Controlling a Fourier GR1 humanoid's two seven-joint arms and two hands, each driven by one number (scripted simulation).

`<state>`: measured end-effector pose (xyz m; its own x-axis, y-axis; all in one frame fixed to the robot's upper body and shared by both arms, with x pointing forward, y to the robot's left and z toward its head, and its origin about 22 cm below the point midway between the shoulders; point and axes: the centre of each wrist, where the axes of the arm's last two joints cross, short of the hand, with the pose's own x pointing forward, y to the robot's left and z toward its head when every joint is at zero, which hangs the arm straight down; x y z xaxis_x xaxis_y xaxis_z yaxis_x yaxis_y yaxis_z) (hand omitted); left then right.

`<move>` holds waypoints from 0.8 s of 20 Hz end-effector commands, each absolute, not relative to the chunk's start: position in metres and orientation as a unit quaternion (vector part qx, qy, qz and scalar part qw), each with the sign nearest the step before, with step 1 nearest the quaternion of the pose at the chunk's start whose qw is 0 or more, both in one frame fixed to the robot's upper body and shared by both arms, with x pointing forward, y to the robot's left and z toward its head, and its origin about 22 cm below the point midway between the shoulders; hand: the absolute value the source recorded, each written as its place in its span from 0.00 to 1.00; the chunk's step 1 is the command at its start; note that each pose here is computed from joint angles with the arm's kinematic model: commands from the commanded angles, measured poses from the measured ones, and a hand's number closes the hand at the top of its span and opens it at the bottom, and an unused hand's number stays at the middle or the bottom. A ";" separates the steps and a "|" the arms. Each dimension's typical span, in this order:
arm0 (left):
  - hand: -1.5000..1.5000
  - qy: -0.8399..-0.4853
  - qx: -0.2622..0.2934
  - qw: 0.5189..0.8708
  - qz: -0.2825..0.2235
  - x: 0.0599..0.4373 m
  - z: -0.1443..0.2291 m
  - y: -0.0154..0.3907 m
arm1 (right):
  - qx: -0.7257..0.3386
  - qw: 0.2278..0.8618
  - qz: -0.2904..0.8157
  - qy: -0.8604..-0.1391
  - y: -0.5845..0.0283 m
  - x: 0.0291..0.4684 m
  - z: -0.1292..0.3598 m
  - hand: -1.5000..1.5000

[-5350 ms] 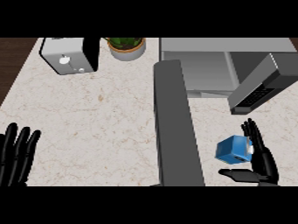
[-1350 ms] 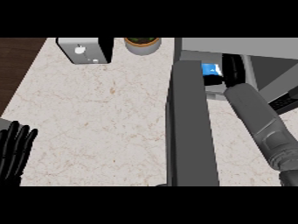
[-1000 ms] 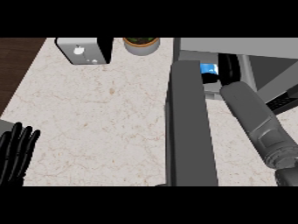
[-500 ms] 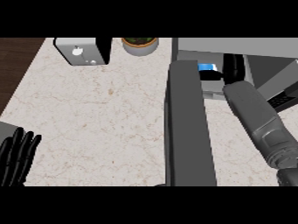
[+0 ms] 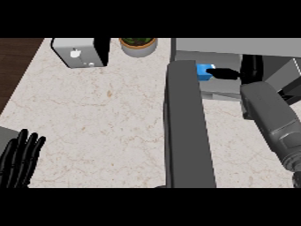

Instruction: Pick up the milk, place it into the microwave and close the microwave

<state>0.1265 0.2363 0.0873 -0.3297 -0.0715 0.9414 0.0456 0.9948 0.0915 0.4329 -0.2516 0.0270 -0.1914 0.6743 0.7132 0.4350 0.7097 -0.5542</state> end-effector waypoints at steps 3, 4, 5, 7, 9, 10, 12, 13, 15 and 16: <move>0.00 -0.810 0.011 0.585 -0.053 0.124 0.088 0.233 | -0.321 0.531 0.098 -0.778 -0.280 0.431 0.033 0.00; 0.00 -0.812 0.019 0.582 -0.048 0.119 0.098 0.230 | -0.304 0.531 0.096 -0.785 -0.280 0.426 0.025 0.00; 0.00 -0.807 0.017 0.588 -0.050 0.127 0.084 0.233 | -0.292 0.533 0.090 -0.789 -0.276 0.428 0.026 0.00; 0.00 -0.811 0.022 0.583 -0.048 0.129 0.088 0.235 | -0.283 0.541 0.094 -0.786 -0.279 0.429 0.028 0.00; 0.00 -0.813 0.011 0.580 -0.041 0.123 0.098 0.227 | -0.260 0.550 0.075 -0.790 -0.282 0.420 0.012 0.00; 0.00 -0.815 0.006 0.579 -0.032 0.123 0.104 0.214 | -0.254 0.553 0.072 -0.790 -0.276 0.419 0.008 0.00; 0.00 -0.810 0.005 0.584 -0.046 0.124 0.104 0.226 | -0.235 0.564 0.077 -0.788 -0.300 0.417 0.016 0.00; 0.00 -0.808 0.009 0.587 -0.047 0.115 0.093 0.227 | -0.225 0.569 0.064 -0.789 -0.278 0.399 -0.022 0.00; 0.00 -0.809 0.008 0.586 -0.044 0.118 0.083 0.217 | -0.213 0.570 0.072 -0.790 -0.291 0.399 -0.017 0.00; 0.00 -0.808 0.001 0.587 -0.042 0.135 0.077 0.227 | -0.200 0.579 0.063 -0.788 -0.282 0.399 -0.021 0.00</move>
